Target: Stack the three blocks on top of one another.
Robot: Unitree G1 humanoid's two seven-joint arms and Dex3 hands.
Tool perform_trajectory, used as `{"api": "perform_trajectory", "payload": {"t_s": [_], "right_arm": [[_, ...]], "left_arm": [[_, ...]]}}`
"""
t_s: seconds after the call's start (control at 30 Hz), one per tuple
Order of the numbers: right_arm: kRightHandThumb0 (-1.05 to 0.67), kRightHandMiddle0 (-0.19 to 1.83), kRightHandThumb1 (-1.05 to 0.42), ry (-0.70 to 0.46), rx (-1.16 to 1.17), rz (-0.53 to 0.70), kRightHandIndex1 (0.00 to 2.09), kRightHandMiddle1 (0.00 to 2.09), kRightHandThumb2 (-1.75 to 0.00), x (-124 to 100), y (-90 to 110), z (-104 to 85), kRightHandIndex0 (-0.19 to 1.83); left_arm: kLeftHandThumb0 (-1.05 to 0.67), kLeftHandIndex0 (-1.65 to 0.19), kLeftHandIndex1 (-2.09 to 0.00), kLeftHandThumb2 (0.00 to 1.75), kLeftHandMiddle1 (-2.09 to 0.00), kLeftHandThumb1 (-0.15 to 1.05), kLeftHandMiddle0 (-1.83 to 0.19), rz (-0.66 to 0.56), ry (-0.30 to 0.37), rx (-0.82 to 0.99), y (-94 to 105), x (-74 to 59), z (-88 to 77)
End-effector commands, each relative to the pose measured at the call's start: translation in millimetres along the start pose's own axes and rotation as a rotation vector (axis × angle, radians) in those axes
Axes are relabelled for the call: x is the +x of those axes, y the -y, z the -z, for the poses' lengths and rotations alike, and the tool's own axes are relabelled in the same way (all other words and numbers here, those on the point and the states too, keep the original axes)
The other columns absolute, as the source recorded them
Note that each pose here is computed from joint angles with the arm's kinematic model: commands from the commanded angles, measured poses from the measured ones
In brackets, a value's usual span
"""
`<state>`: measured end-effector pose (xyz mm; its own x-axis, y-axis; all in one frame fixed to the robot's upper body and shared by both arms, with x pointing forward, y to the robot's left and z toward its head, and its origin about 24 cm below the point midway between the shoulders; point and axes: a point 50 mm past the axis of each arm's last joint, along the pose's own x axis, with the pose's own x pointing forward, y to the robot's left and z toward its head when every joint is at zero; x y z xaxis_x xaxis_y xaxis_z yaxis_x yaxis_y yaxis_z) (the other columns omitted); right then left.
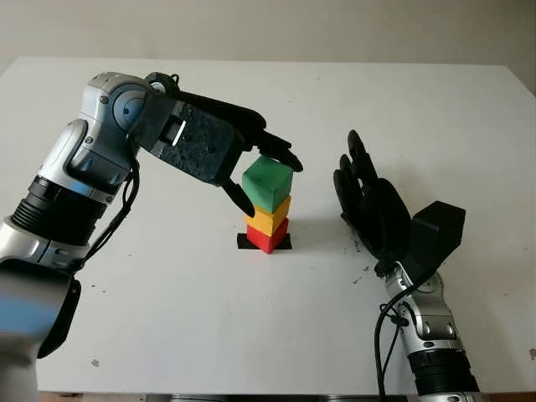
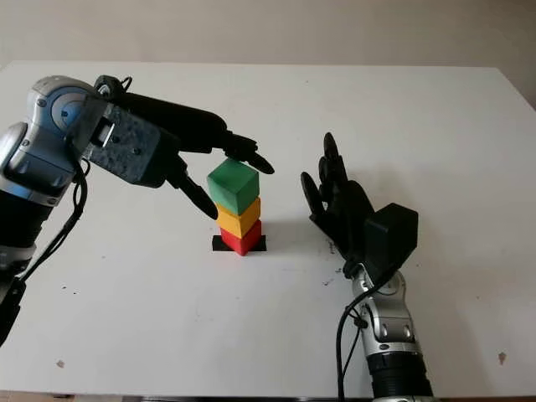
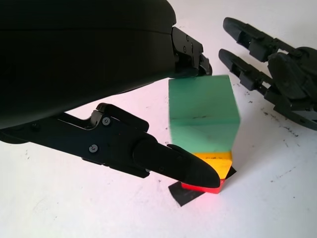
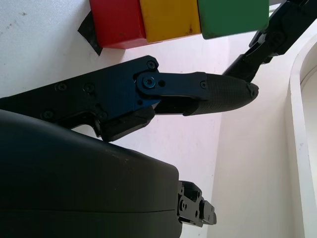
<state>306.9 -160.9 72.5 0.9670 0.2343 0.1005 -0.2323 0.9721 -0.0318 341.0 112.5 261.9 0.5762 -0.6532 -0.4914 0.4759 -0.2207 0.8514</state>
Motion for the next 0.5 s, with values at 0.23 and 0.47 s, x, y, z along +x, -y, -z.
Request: {"api": "perform_trajectory", "payload": {"t_s": [0.23,0.47], "right_arm": [[-0.8,-0.16,-1.05,0.018,0.001,0.004,0.0,0.05,-0.43,0,5,-1.3,-0.19],[-0.81,-0.16,-1.05,0.016,0.006,0.003,0.0,0.06,-0.44,2,8,-0.6,-0.19]], "left_arm": [[-0.77,0.16,0.0,0.04,0.0,0.9,0.19,-0.087,0.024,-0.14,-10.7,-26.5,7.2],[-0.95,0.19,0.0,0.5,0.0,1.04,0.19,-0.569,0.091,-0.441,3.3,-61.7,38.3]]}}
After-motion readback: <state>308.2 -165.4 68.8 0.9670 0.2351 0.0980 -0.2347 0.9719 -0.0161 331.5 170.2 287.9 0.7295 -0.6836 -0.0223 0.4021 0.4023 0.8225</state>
